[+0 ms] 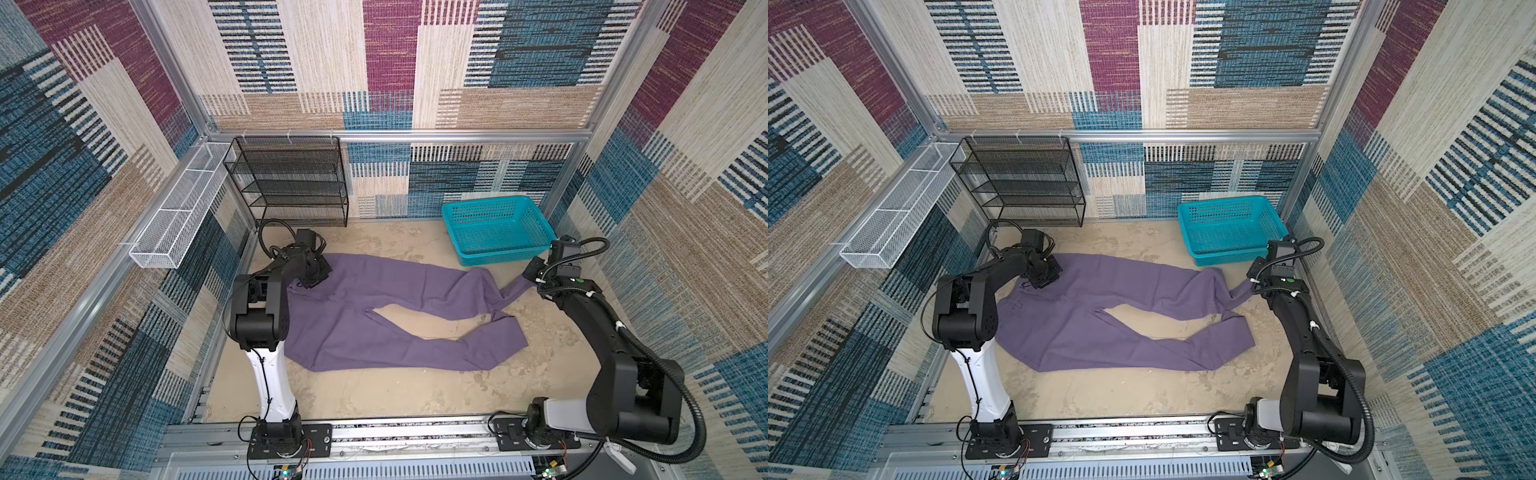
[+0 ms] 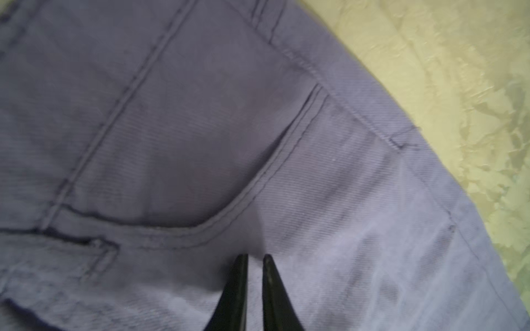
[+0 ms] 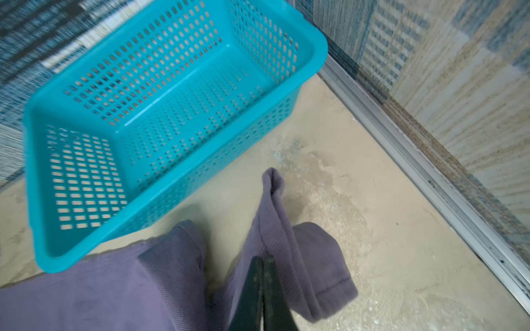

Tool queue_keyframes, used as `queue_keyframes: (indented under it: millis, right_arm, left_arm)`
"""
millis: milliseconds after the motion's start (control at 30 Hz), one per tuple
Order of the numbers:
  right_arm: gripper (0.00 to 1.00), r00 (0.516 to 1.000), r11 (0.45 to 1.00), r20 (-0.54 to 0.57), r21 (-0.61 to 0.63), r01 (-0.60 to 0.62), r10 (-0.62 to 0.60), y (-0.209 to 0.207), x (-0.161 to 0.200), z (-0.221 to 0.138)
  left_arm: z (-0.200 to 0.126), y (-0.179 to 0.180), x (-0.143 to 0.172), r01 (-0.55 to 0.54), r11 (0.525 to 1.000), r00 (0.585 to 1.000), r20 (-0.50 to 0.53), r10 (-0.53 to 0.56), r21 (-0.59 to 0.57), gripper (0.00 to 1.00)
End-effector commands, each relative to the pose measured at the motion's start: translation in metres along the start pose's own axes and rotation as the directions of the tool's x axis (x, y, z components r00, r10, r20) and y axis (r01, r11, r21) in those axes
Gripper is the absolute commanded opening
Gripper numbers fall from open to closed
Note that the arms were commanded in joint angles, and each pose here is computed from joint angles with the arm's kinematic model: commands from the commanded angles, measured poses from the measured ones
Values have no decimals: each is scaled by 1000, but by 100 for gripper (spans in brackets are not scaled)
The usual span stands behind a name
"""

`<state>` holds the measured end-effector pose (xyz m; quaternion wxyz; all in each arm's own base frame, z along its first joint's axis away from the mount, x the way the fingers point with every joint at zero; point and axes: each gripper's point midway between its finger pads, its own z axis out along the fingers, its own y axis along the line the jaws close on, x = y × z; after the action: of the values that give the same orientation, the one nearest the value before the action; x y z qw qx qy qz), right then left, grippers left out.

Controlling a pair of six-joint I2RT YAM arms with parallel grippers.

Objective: Fold and stack the trousers
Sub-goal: Smooth out the trousers at the center of the table.

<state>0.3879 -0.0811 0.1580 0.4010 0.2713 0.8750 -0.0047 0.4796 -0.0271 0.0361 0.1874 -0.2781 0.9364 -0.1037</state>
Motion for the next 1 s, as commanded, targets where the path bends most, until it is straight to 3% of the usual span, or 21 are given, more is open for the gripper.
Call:
queue_keyframes:
  millis: [0,133,300,467,533,600,733,967]
  right_arm:
    - [0,1000,996,-18,94,-3,4,-18,10,13]
    - [0,1000,991,-6,136,1,0,-22,0,22]
    - [0,997,985,76,170,-32,19,-28,-39,14]
    - [1,995,968,92,244,-49,27,-56,-62,16]
    - [5,996,967,81,249,-57,38,-62,-61,22]
    - [19,998,972,58,230,-53,40,-60,-56,32]
    - [36,999,976,2,210,-50,51,-56,-47,51]
    - [44,998,988,-10,136,-68,70,-44,-42,48]
  left_arm:
    - [-4,-1,-5,-10,1000,1000,19,10,4,16]
    - [-7,-5,-8,-13,1000,1000,23,13,13,16]
    - [-6,-2,-8,-15,1000,999,30,15,9,16]
    - [6,5,-6,13,1000,1000,4,-13,9,16]
    - [8,7,-7,22,1000,1000,0,-22,13,16]
    - [7,10,-9,27,1000,1000,6,-27,6,16]
    - [5,17,-13,34,999,999,19,-34,-10,16]
    - [4,41,-17,60,994,998,26,-57,-89,15]
